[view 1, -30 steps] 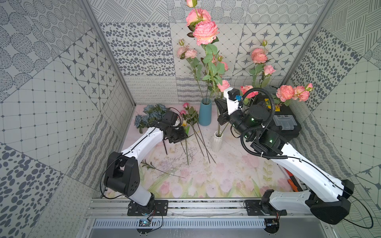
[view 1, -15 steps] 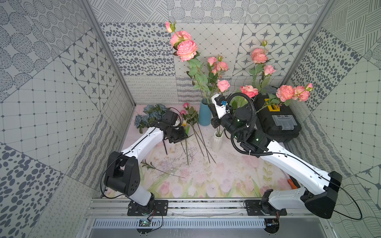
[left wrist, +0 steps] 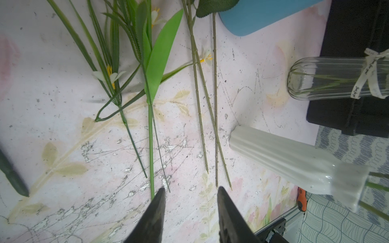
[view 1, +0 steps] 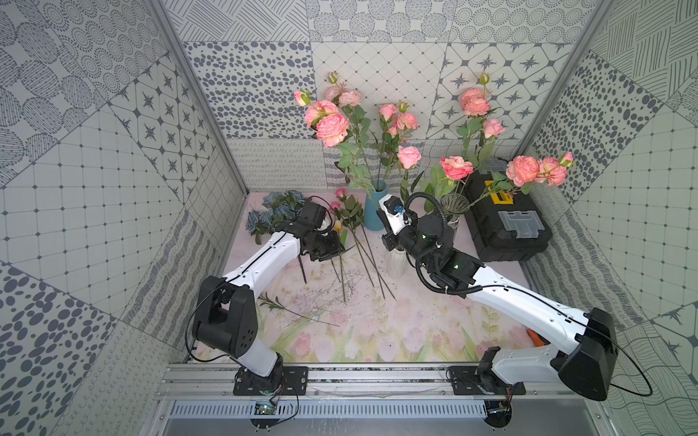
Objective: Place the pink flowers into the vase
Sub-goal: Place the flower in the vase.
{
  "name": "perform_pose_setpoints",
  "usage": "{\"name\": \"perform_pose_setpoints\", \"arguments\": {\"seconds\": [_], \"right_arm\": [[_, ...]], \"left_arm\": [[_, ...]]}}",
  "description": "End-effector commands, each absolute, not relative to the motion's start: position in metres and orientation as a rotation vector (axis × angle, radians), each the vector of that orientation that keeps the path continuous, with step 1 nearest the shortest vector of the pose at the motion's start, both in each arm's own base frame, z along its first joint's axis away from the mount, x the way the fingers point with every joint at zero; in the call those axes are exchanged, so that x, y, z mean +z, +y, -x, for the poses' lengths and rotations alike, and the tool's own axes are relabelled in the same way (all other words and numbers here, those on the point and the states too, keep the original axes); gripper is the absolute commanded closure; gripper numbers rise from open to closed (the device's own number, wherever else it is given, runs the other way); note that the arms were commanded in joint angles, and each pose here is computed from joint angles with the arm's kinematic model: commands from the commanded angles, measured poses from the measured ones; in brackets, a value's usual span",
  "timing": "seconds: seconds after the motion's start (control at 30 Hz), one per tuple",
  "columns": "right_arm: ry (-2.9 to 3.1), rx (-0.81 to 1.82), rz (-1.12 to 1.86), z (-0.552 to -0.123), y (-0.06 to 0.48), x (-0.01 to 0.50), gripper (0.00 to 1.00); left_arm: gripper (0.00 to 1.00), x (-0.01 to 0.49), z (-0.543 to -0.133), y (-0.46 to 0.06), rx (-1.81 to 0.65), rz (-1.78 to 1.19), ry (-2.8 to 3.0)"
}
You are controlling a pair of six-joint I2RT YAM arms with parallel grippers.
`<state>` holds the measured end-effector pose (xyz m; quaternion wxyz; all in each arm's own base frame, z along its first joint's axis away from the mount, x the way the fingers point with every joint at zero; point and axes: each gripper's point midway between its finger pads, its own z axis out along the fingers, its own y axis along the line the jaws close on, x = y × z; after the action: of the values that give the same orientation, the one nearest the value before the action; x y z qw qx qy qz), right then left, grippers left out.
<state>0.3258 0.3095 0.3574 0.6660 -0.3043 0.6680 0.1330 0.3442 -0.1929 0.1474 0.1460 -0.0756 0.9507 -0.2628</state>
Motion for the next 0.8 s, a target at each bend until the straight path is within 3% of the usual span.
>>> {"name": "perform_pose_setpoints", "arguments": {"seconds": [0.0,0.77], "right_arm": [[1.395,0.331,0.641,-0.319,0.304,0.388,1.00],[1.484,0.349,0.585,-0.333,0.283,0.348,1.00]], "left_arm": [[0.60,0.154,-0.349,-0.196,-0.762,0.202,2.703],[0.60,0.160,-0.351,-0.195,-0.743,0.205,2.702]]}}
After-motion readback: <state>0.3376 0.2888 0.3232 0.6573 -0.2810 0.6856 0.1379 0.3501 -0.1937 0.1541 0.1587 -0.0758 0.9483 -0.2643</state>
